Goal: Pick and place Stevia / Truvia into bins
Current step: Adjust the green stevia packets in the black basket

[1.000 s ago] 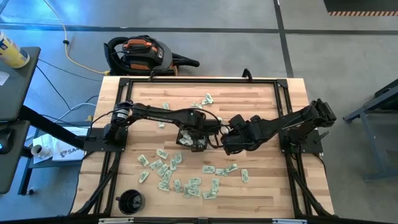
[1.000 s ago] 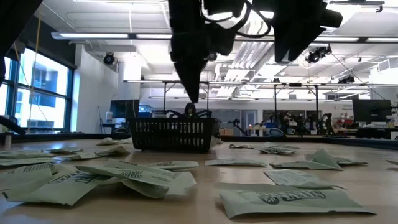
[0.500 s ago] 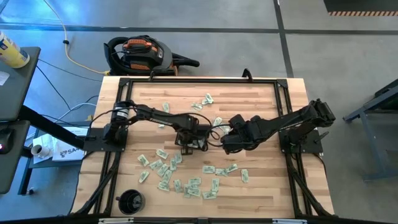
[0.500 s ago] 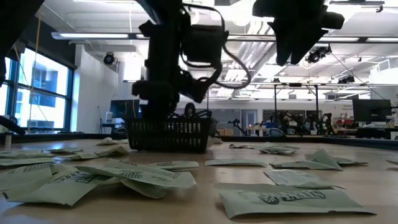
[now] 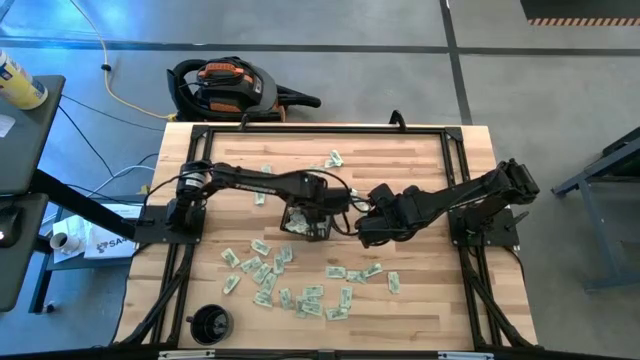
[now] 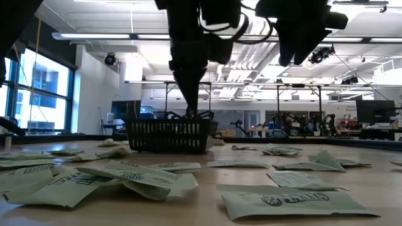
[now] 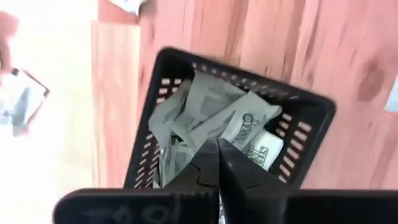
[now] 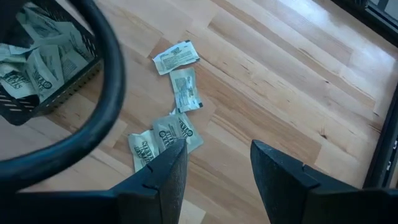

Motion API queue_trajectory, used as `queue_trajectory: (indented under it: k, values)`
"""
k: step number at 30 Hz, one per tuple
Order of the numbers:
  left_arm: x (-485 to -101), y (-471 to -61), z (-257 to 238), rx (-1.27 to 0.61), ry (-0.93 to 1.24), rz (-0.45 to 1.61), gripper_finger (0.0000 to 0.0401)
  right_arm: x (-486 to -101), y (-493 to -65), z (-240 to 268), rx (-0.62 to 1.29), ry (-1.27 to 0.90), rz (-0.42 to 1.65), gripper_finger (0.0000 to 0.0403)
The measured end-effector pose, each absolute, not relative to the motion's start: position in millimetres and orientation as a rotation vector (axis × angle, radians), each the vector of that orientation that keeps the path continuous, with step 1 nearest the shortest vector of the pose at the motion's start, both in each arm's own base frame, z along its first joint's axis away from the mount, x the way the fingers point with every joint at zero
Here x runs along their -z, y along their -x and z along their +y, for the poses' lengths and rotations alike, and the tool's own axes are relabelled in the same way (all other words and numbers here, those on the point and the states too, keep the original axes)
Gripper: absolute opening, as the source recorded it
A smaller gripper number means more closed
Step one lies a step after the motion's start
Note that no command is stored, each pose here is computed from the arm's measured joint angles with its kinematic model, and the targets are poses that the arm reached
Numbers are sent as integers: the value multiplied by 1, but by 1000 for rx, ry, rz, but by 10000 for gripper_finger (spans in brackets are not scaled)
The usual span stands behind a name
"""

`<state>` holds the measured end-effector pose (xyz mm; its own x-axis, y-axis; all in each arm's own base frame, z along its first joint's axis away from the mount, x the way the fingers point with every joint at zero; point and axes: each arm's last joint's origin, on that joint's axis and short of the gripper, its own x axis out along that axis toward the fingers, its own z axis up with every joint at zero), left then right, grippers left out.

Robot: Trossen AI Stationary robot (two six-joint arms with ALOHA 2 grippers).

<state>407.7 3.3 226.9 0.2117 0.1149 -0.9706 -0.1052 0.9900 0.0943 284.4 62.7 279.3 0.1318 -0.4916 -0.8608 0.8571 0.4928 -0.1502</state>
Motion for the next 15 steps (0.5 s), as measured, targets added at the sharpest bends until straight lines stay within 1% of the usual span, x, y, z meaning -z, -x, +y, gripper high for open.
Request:
queue_trajectory:
  k: [2, 4, 9, 11, 15]
  values:
    - [-228, -409, 3, -151, -7, 1331, 23, -279, -284, 63, 1021, -436, 1036, 169]
    - [-223, -409, 3, -148, -5, 1342, 24, -279, -284, 63, 1019, -438, 1039, 169]
    - [-198, -406, 3, -145, -2, 1337, 62, -279, -284, 63, 1020, -438, 1043, 169]
    - [-183, -404, 4, -140, 6, 1323, 67, -279, -284, 63, 1020, -436, 1044, 169]
    - [-158, -400, 12, -150, 24, 1285, 54, -279, -284, 63, 1021, -435, 1048, 169]
